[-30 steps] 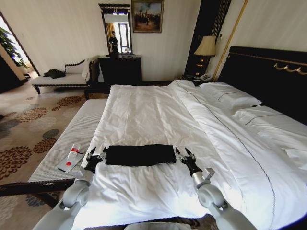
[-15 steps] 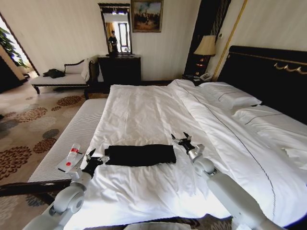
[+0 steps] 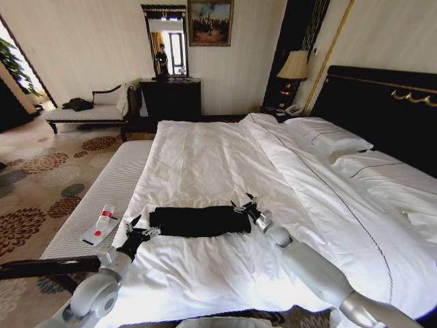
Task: Fold the clothes on the bed.
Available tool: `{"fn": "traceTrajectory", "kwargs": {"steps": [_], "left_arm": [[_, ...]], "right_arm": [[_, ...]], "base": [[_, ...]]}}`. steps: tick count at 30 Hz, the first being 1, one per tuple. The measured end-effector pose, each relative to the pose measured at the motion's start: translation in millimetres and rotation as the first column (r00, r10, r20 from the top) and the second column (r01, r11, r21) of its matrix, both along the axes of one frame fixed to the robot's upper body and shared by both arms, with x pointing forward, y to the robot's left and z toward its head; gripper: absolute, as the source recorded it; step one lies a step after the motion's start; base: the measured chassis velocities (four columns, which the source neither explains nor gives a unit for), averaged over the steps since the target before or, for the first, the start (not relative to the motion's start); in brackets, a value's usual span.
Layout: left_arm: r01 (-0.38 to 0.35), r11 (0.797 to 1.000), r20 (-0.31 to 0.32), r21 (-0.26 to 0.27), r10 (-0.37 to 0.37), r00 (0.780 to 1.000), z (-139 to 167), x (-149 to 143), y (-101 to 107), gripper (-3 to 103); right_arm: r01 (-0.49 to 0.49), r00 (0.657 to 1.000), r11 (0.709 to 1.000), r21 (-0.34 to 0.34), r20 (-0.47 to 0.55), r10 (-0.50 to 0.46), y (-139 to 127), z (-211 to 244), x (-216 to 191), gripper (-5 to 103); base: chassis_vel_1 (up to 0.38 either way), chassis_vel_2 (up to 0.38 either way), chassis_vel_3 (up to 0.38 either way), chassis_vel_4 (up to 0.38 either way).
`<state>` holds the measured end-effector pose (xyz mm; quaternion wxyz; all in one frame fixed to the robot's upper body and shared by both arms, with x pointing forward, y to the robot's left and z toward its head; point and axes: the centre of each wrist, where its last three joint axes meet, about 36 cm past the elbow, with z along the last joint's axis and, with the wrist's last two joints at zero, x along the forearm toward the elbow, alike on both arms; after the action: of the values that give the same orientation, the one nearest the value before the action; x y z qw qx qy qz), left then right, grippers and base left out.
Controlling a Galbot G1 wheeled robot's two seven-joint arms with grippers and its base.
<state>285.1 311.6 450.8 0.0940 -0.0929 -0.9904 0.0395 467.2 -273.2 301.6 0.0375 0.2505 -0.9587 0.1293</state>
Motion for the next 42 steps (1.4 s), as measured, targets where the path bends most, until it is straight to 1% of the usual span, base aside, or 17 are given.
{"fn": "traceTrajectory", "kwargs": {"steps": [2, 7, 10, 14, 16, 17, 19, 20, 23, 24, 26, 29, 30, 32, 36, 40, 42], "left_arm": [[0.002, 1.000, 0.003, -0.003, -0.002, 1.000, 5.4, -1.7, 0.1, 100], [-0.004, 1.000, 0.007, -0.007, 0.004, 1.000, 12.4, -5.0, 1.6, 100], [-0.018, 1.000, 0.012, -0.016, 0.018, 1.000, 15.7, -6.5, 3.2, 100], [-0.030, 0.999, 0.014, -0.030, 0.030, 0.999, 17.3, -9.4, 2.6, 100], [-0.038, 0.999, 0.013, -0.036, 0.038, 0.999, 19.4, -13.5, 2.6, 100], [-0.038, 0.999, 0.013, -0.036, 0.038, 0.999, 19.4, -13.5, 2.6, 100], [-0.045, 0.998, 0.011, -0.037, 0.045, 0.999, 26.7, -20.3, 3.8, 100], [-0.045, 0.998, 0.011, -0.037, 0.045, 0.999, 26.7, -20.3, 3.8, 100], [-0.044, 0.998, 0.013, -0.038, 0.045, 0.999, 39.6, -25.5, 4.7, 100], [-0.044, 0.998, 0.013, -0.038, 0.045, 0.999, 39.6, -25.5, 4.7, 100], [-0.042, 0.998, 0.013, -0.046, 0.042, 0.999, 51.4, -28.4, 3.3, 100], [-0.032, 0.998, 0.011, -0.048, 0.032, 0.999, 63.4, -32.9, -0.7, 100], [-0.032, 0.998, 0.011, -0.048, 0.032, 0.999, 63.4, -32.9, -0.7, 100], [-0.030, 0.998, 0.009, -0.049, 0.030, 1.000, 67.8, -35.8, -3.4, 100], [-0.020, 0.998, 0.010, -0.053, 0.020, 1.000, 73.1, -39.4, -7.9, 100], [-0.019, 0.998, 0.012, -0.060, 0.019, 1.000, 74.8, -38.2, -8.2, 100], [-0.021, 0.998, 0.012, -0.062, 0.022, 1.000, 74.2, -36.9, -7.4, 100]], "right_arm": [[-0.037, 0.999, 0.999, -0.024, 0.007, 0.037, 2.7, -4.2, -12.8, 100], [-0.082, 0.996, 0.996, -0.040, 0.021, 0.083, 8.5, -3.3, -32.2, 100], [-0.118, 0.991, 0.991, -0.064, 0.057, 0.122, 11.5, 6.2, -42.0, 100], [-0.131, 0.986, 0.990, -0.046, 0.094, 0.135, 15.9, 24.0, -43.3, 100], [-0.137, 0.984, 0.990, -0.017, 0.112, 0.138, 22.1, 39.7, -37.4, 100], [-0.137, 0.984, 0.990, -0.017, 0.112, 0.138, 22.1, 39.7, -37.4, 100], [-0.154, 0.979, 0.988, 0.006, 0.135, 0.151, 34.3, 57.5, -17.3, 100], [-0.154, 0.979, 0.988, 0.006, 0.135, 0.151, 34.3, 57.5, -17.3, 100], [-0.159, 0.977, 0.987, 0.008, 0.149, 0.156, 46.4, 67.6, 15.1, 100], [-0.159, 0.977, 0.987, 0.008, 0.149, 0.156, 46.4, 67.6, 15.1, 100], [-0.163, 0.978, 0.987, 0.002, 0.134, 0.161, 57.2, 63.2, 38.0, 100], [-0.175, 0.980, 0.984, -0.005, 0.097, 0.175, 73.5, 46.8, 56.4, 100], [-0.175, 0.980, 0.984, -0.005, 0.097, 0.175, 73.5, 46.8, 56.4, 100], [-0.189, 0.979, 0.982, -0.010, 0.077, 0.189, 84.8, 33.6, 62.9, 100], [-0.222, 0.973, 0.975, -0.017, 0.061, 0.222, 103.8, 17.4, 62.5, 100], [-0.283, 0.957, 0.959, -0.013, 0.061, 0.283, 126.4, 10.5, 40.4, 100], [-0.296, 0.953, 0.955, -0.016, 0.061, 0.296, 129.9, 9.0, 33.7, 100]], "base": [[0.000, 0.000, 0.000, 0.000], [0.000, 0.000, 0.000, 0.000], [0.000, 0.000, 0.000, 0.000], [0.000, 0.000, 0.000, 0.000], [0.000, 0.000, 0.000, 0.000], [0.000, 0.000, 0.000, 0.000], [0.000, 0.000, 0.000, 0.000], [0.000, 0.000, 0.000, 0.000], [0.000, 0.000, 0.000, 0.000], [0.000, 0.000, 0.000, 0.000], [0.000, 0.000, 0.000, 0.000], [0.000, 0.000, 0.000, 0.000], [0.000, 0.000, 0.000, 0.000], [0.000, 0.000, 0.000, 0.000], [0.000, 0.000, 0.000, 0.000], [0.000, 0.000, 0.000, 0.000], [0.000, 0.000, 0.000, 0.000]]}}
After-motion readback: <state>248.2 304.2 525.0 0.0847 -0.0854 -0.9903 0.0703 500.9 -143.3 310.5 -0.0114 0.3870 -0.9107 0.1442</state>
